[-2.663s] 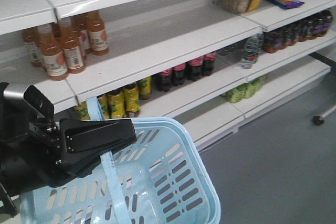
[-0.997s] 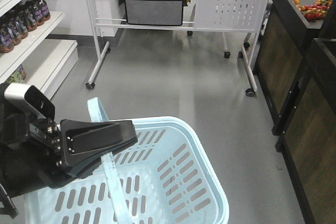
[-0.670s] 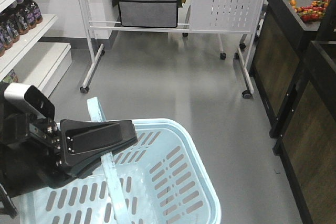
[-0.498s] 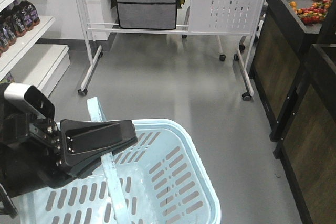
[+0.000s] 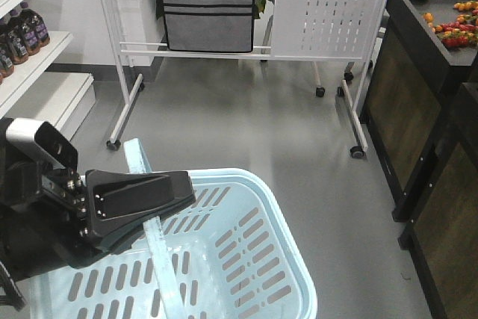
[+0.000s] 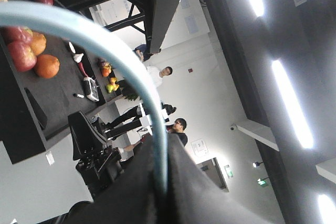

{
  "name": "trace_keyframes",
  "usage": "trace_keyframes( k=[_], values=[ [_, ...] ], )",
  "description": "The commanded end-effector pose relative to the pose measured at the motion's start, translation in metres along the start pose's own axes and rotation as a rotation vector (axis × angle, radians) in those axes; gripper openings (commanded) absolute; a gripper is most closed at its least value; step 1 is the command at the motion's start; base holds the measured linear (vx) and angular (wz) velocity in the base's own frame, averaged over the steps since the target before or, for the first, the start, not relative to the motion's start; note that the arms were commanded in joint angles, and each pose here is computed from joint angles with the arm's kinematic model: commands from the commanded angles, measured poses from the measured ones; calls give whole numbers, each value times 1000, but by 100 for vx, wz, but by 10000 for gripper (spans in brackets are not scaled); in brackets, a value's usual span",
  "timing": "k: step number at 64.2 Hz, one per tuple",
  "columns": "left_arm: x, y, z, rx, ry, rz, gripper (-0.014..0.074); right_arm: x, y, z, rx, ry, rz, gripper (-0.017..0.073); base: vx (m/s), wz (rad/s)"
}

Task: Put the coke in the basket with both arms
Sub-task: 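Turn the base away from the shelf carrying the basket, then drive the base to the shelf with the red Coca-Cola bottle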

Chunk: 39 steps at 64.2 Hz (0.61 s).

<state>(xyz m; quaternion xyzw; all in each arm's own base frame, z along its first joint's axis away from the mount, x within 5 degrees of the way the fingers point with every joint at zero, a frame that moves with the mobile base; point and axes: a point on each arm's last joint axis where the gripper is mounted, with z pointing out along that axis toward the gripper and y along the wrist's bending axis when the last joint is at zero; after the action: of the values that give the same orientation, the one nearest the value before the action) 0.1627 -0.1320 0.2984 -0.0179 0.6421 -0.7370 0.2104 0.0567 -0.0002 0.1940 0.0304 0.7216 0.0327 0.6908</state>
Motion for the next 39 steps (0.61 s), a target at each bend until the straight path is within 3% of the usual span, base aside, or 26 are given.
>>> trace_keyframes(
  k=[1,39],
  values=[
    [6,-31,-1,252,73,13,-6,-4,1,-1,-9,-75,-10,-6,25,-2],
    [6,-31,-1,252,73,13,-6,-4,1,-1,-9,-75,-10,-6,27,-1]
  ],
)
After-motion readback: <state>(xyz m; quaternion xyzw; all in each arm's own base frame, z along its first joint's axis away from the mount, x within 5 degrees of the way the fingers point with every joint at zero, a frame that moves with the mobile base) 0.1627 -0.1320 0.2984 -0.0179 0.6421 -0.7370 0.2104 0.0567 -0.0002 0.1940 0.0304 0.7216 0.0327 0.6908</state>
